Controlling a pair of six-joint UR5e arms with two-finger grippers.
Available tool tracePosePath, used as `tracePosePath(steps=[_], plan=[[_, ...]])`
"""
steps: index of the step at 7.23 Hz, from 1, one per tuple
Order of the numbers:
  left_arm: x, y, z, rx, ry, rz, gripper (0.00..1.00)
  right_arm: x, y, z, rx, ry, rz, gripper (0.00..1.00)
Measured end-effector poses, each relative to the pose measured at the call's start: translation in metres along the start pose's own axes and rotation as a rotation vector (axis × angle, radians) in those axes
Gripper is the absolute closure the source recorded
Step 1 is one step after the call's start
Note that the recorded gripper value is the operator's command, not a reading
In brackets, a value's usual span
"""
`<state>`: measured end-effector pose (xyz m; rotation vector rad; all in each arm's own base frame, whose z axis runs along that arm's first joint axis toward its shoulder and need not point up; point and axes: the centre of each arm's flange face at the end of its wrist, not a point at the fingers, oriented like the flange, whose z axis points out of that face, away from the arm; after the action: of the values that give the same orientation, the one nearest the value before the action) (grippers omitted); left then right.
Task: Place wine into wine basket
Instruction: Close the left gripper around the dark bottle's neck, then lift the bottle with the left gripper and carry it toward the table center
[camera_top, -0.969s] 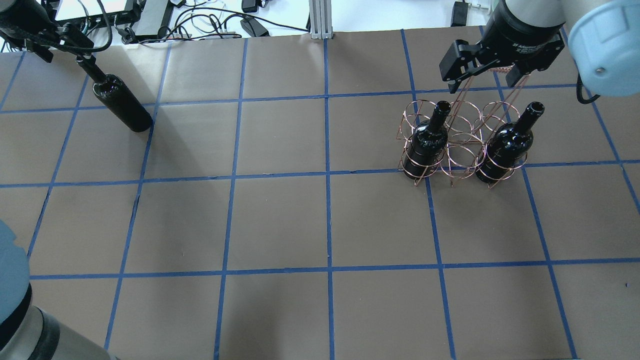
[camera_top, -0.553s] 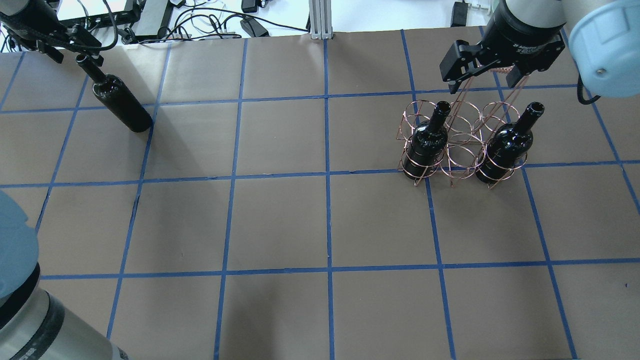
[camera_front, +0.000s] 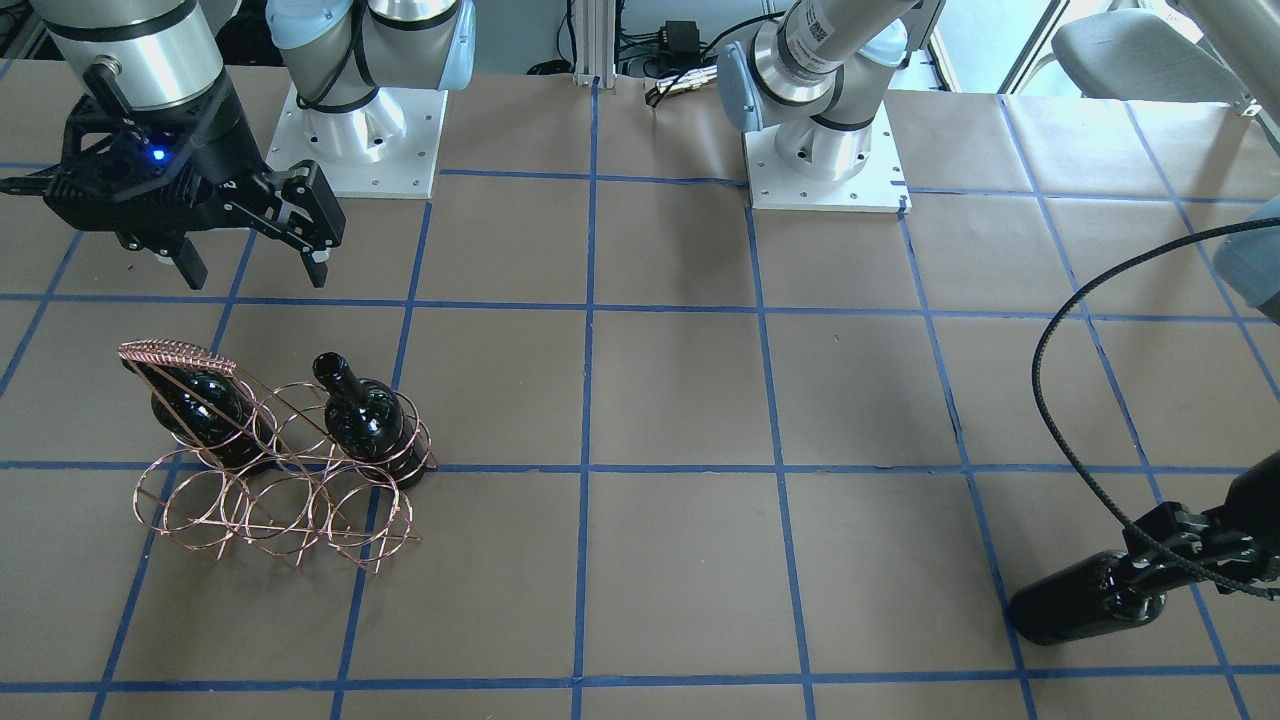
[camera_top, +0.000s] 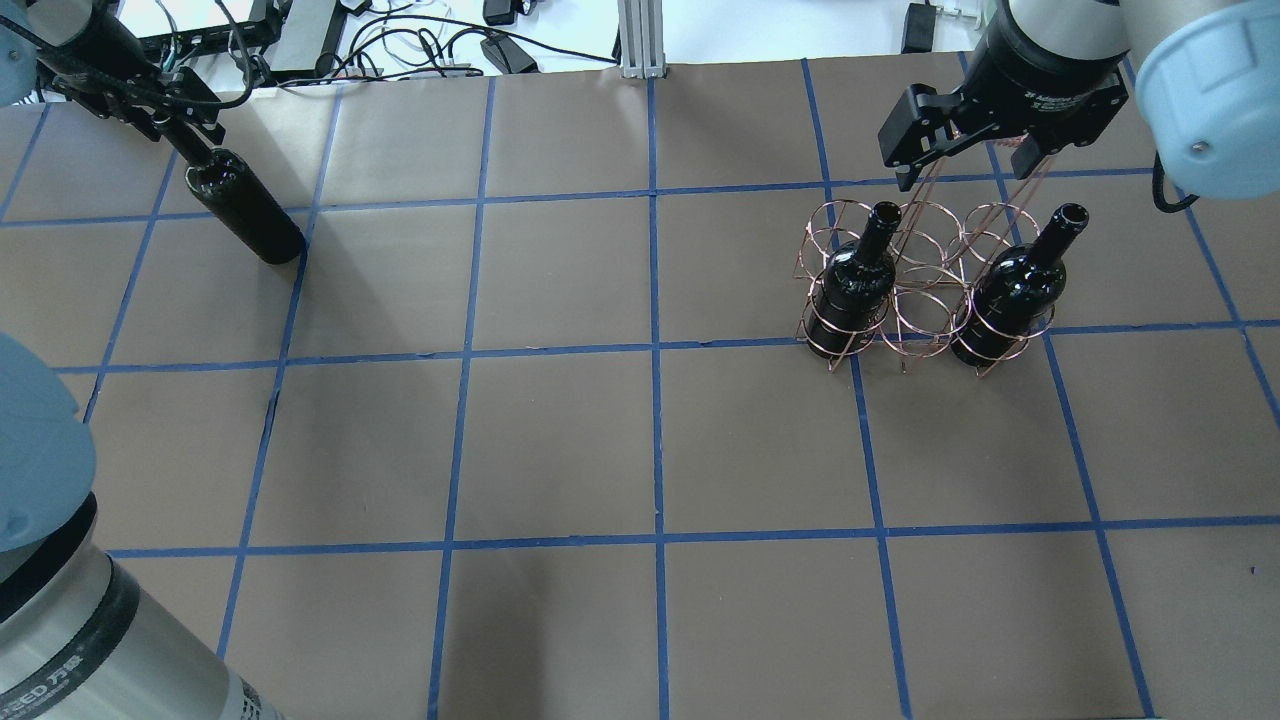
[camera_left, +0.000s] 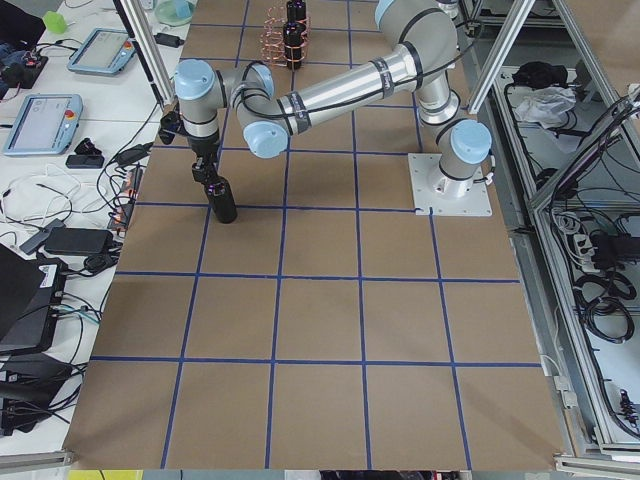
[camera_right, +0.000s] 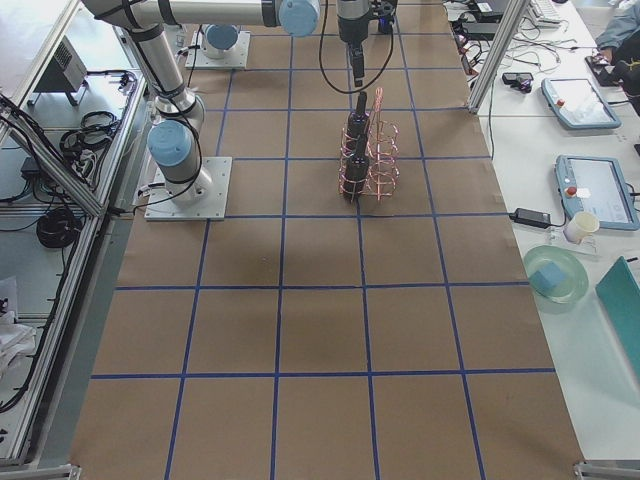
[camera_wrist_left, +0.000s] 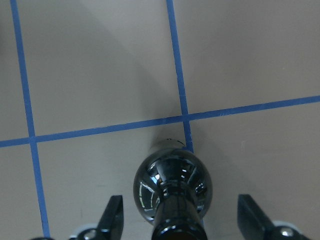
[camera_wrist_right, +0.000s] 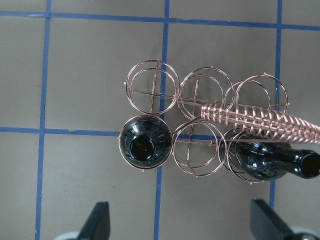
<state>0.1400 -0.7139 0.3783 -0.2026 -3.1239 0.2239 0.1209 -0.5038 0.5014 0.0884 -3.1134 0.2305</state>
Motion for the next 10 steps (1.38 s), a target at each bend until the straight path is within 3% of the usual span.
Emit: tracePosePath(steps=[2,3,4,8,10], plan=[[-0.001,0.0,0.004,-0.005,0.003,0.001,0.49,0.0,0.0,0.0,0.0,0.0,-0.001,0.0],[-0.001,0.0,0.005,-0.007,0.003,0.001,0.78,0.0,0.001,0.0,0.0,0.0,-0.001,0.0],[-0.001,0.0,0.005,-0.008,0.004,0.001,1.0,0.0,0.001,0.0,0.0,0.0,-0.001,0.0],[0.002,0.004,-0.008,-0.015,-0.001,0.009,1.0,0.0,0.001,-0.001,0.001,0.0,-0.001,0.0],[0.027,0.013,-0.04,-0.022,-0.006,0.01,1.0,0.0,0.001,0.0,0.0,0.0,-0.001,0.0]])
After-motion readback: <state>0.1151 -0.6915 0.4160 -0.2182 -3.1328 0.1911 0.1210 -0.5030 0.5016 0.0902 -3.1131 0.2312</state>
